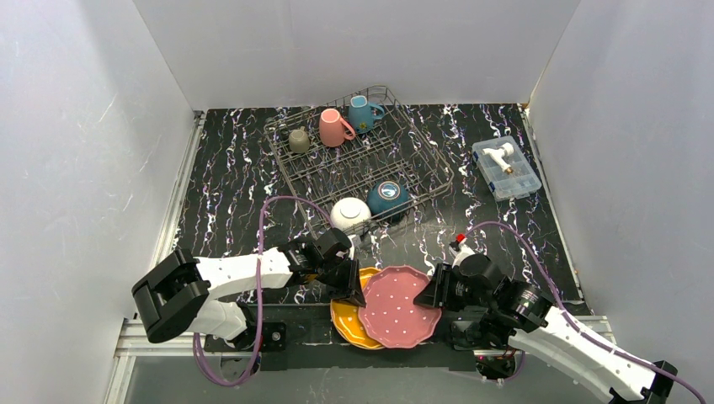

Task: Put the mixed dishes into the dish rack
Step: Pick up the plate from the corner of the board.

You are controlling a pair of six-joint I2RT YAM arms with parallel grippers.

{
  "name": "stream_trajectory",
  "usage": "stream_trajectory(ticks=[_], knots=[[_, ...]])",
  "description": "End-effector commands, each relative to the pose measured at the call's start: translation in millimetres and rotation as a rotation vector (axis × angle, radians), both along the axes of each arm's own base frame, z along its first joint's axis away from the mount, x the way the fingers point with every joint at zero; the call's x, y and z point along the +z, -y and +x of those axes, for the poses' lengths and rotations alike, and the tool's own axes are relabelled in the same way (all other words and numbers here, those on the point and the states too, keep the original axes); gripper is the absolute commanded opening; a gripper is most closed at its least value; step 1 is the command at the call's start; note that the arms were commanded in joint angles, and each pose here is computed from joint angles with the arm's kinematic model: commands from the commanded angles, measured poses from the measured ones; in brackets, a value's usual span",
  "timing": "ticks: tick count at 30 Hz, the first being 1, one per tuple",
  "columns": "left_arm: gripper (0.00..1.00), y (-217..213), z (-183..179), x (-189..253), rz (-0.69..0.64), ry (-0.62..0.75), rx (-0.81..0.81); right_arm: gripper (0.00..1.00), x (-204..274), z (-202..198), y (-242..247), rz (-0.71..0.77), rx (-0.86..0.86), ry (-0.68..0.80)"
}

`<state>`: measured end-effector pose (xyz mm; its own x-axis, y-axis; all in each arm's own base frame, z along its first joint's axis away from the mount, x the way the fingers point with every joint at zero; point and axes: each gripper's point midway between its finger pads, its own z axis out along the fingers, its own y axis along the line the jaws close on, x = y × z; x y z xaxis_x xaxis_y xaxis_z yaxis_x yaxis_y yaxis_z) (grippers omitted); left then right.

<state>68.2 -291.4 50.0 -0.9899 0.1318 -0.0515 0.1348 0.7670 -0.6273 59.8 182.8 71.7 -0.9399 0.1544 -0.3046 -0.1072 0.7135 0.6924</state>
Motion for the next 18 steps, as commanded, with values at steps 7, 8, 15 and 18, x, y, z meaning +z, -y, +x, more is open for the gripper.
stream_trajectory(ticks=[7,8,15,18], knots=[[0.0,-14,-8,-16,0.058,-0.002,-0.015,0.38,64,5,-35,0.26,0.055,0.083],[0.0,-14,-8,-16,0.059,-0.003,-0.015,0.35,67,5,-36,0.267,0.061,0.089],[0.0,-12,-7,-15,0.05,-0.001,-0.017,0.04,91,6,-40,0.319,0.083,0.14],[0.0,-11,-7,-13,0.042,0.002,-0.02,0.01,101,8,-41,0.335,0.083,0.163]])
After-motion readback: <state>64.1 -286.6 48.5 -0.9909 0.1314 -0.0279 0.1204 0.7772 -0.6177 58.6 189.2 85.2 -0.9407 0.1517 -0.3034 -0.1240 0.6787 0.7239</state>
